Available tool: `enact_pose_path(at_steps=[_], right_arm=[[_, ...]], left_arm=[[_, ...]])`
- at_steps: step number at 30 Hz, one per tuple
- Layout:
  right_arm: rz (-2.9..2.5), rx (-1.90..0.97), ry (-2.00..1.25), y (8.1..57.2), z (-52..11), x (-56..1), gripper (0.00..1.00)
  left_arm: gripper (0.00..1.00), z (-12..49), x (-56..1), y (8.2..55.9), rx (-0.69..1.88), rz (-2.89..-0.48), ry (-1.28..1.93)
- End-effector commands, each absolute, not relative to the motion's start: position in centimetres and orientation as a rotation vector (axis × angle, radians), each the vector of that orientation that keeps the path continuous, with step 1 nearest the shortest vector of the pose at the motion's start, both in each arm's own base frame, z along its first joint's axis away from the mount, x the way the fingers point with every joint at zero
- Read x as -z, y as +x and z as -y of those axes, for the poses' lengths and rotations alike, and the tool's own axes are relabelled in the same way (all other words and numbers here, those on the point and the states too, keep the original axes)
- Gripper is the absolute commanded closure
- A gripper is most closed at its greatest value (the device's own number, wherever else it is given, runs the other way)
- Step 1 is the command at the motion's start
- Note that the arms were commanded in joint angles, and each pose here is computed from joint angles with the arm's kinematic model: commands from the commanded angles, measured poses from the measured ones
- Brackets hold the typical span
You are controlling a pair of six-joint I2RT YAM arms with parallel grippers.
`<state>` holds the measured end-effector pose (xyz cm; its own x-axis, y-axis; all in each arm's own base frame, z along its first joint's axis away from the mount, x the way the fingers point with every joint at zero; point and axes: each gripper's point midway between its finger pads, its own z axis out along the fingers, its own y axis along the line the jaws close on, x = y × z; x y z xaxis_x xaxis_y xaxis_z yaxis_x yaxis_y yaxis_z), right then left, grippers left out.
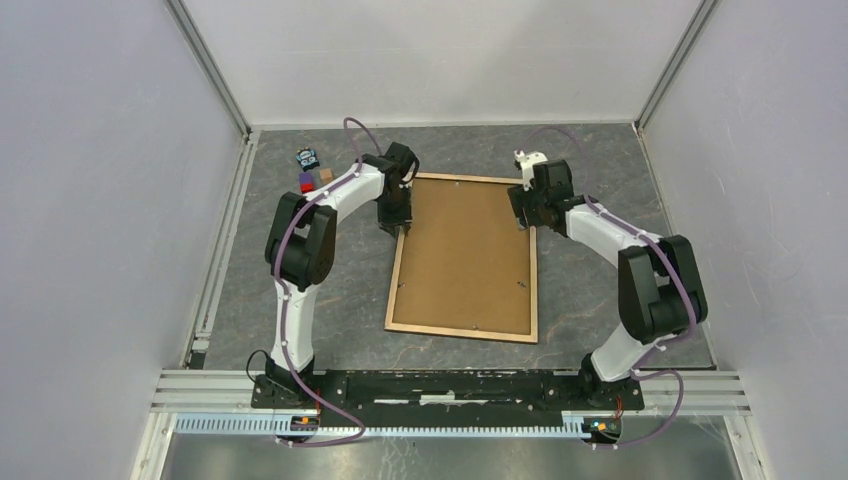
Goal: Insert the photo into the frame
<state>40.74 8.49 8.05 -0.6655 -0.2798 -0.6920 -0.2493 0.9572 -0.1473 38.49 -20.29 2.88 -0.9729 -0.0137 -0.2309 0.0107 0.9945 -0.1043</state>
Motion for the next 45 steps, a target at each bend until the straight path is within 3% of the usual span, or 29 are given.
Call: enact_pose_path(at_steps=[1,4,9,18,25,29,31,40,45], right_arm=[[-2.326,0.060,-0.529,41.9,-9.4,-8.1,0.30],[-2.323,0.031,-0.616,42.4,-10.1,-7.8,0.37],[-2.351,0.076,-0.670,43.5,-9.9,-6.8,0.58],[-2.388,0.192,-0.735,44.3,-8.6,-5.4,0.67],[-2.394,0.323,-0.761,43.6,-8.0,-4.9,0.66],[-2.398,0.351,-0.699,43.0,-7.8,-5.0,0.38],[-2.397,0.339,-0.664,42.9,-7.9,-5.0,0.33],[-2.435,0.367,-0.631,42.4,-7.4,-3.6,0.31],[-2.457,0.409,-0.611,42.6,-6.8,-2.9,0.39]], left_arm=[[0.58,19.9,-1.3,38.1,0.072,-2.943,0.079],[0.58,20.0,-1.0,38.1,0.061,-2.946,0.089],[0.64,19.7,-1.0,38.1,0.038,-2.952,0.090],[0.67,19.5,-1.3,38.3,0.018,-2.937,0.091],[0.68,19.5,-1.3,38.3,0.015,-2.941,0.091],[0.68,19.6,-1.3,38.3,0.024,-2.941,0.088],[0.69,19.6,-1.4,38.3,0.030,-2.940,0.088],[0.69,19.7,-1.7,38.3,0.038,-2.936,0.086],[0.69,19.8,-1.7,38.3,0.042,-2.937,0.086]])
